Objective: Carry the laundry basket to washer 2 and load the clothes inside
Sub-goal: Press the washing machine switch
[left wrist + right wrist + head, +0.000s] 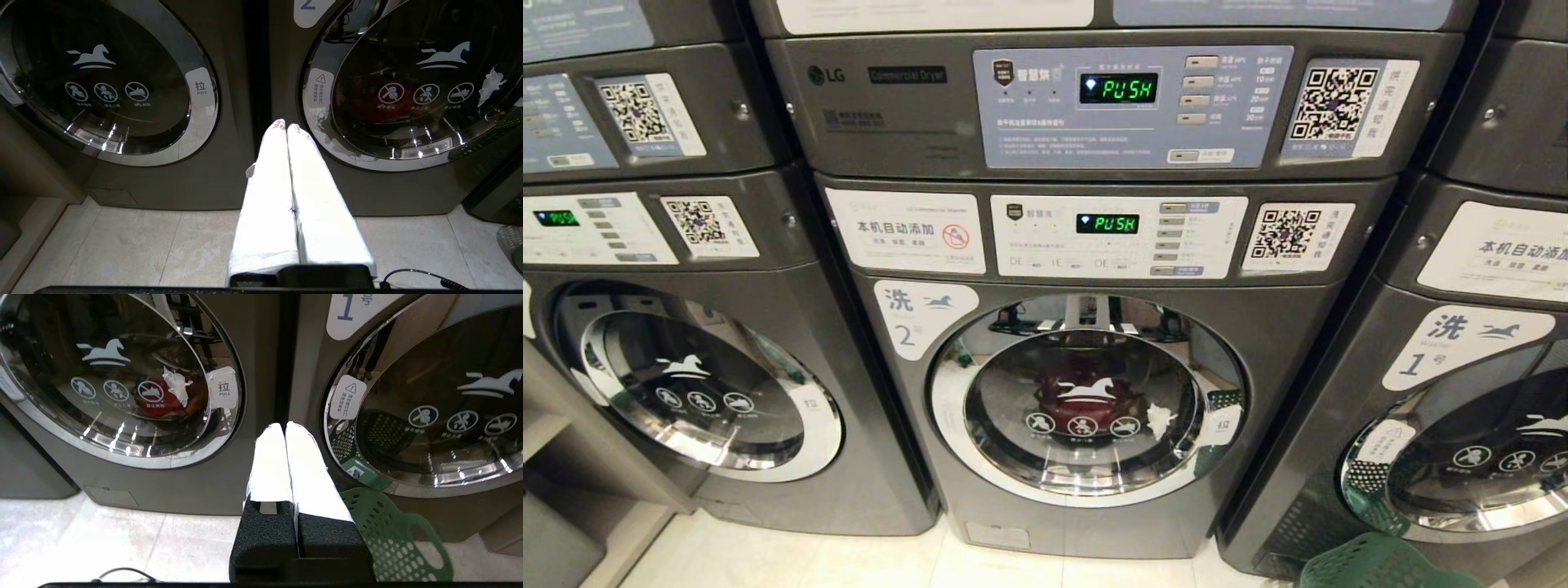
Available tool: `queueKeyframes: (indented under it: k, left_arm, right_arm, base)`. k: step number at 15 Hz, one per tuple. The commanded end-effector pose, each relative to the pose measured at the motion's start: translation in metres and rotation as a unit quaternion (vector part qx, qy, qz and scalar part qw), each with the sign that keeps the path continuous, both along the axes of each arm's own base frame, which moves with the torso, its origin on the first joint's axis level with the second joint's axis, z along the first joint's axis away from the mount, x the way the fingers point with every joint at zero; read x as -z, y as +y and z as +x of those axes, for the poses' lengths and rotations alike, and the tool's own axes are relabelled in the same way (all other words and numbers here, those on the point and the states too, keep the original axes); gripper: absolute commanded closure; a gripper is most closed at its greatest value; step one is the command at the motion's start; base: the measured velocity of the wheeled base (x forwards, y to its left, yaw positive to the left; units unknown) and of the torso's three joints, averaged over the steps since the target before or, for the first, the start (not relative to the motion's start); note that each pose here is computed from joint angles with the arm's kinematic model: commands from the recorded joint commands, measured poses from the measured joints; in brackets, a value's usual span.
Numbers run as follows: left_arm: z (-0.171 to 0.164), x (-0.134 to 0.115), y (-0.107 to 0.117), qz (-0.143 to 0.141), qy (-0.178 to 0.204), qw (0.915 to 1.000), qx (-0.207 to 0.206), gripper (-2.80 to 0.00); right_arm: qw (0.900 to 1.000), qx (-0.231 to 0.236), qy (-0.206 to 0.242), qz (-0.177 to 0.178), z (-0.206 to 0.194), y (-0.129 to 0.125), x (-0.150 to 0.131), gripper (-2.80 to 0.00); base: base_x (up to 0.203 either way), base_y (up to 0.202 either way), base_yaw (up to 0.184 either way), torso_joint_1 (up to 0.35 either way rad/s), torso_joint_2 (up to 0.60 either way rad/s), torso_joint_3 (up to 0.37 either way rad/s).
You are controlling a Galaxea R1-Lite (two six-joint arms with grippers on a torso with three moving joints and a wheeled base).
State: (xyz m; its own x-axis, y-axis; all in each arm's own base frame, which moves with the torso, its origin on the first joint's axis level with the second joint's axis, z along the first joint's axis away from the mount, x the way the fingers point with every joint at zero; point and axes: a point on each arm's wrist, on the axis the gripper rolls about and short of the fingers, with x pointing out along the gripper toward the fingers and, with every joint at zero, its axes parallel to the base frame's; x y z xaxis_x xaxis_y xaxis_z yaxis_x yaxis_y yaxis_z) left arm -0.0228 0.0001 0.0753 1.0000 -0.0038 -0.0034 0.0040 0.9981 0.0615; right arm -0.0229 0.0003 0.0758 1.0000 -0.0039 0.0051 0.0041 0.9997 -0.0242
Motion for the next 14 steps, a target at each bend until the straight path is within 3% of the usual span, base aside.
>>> queueKeyframes:
  k: [1, 3, 5, 7, 10, 12, 14]
  left_arm:
    - [0.0, 0.0, 0.0, 0.001, 0.0, 1.0, 0.0, 0.0]
    - [0.0, 0.0, 0.0, 0.0, 0.001, 1.0, 0.0, 0.0]
    - [0.0, 0.0, 0.0, 0.001, 0.001, 1.0, 0.0, 0.0]
    - [0.0, 0.0, 0.0, 0.007, 0.001, 1.0, 0.002, 0.0]
    - [0.0, 0.0, 0.0, -0.008, 0.0, 1.0, 0.0, 0.0]
    - [0.0, 0.0, 0.0, -0.018, 0.0, 0.9998, -0.001, 0.0]
    - [0.0, 0.0, 0.0, -0.018, -0.001, 0.9998, -0.001, 0.0]
  right_arm:
    - [1.0, -0.004, 0.001, -0.028, 0.0, 0.0, 0.0, 0.0]
    - [0.995, -0.043, -0.024, -0.088, -0.003, 0.002, -0.012, 0.0]
    - [0.983, -0.122, -0.086, -0.105, -0.017, 0.006, -0.056, 0.0]
    - [0.977, -0.174, -0.061, -0.106, -0.009, 0.008, -0.087, 0.0]
    - [0.974, -0.208, 0.013, -0.093, 0.055, 0.009, -0.138, 0.0]
    - [0.971, -0.22, 0.033, -0.089, 0.115, 0.008, -0.164, 0.0]
    - [0.966, -0.237, 0.044, -0.091, 0.176, 0.011, -0.173, 0.0]
  base:
    - [0.0, 0.0, 0.0, 0.026, -0.06, -0.043]
    - [0.0, 0.0, 0.0, 0.009, -0.02, -0.012]
    - [0.0, 0.0, 0.0, 0.0, 0.0, 0.0]
    - [0.0, 0.0, 0.0, 0.0, 0.0, 0.0]
    - [0.0, 0.0, 0.0, 0.0, 0.0, 0.0]
    - [0.0, 0.0, 0.0, 0.0, 0.0, 0.0]
    - [0.0, 0.0, 0.0, 0.0, 0.0, 0.0]
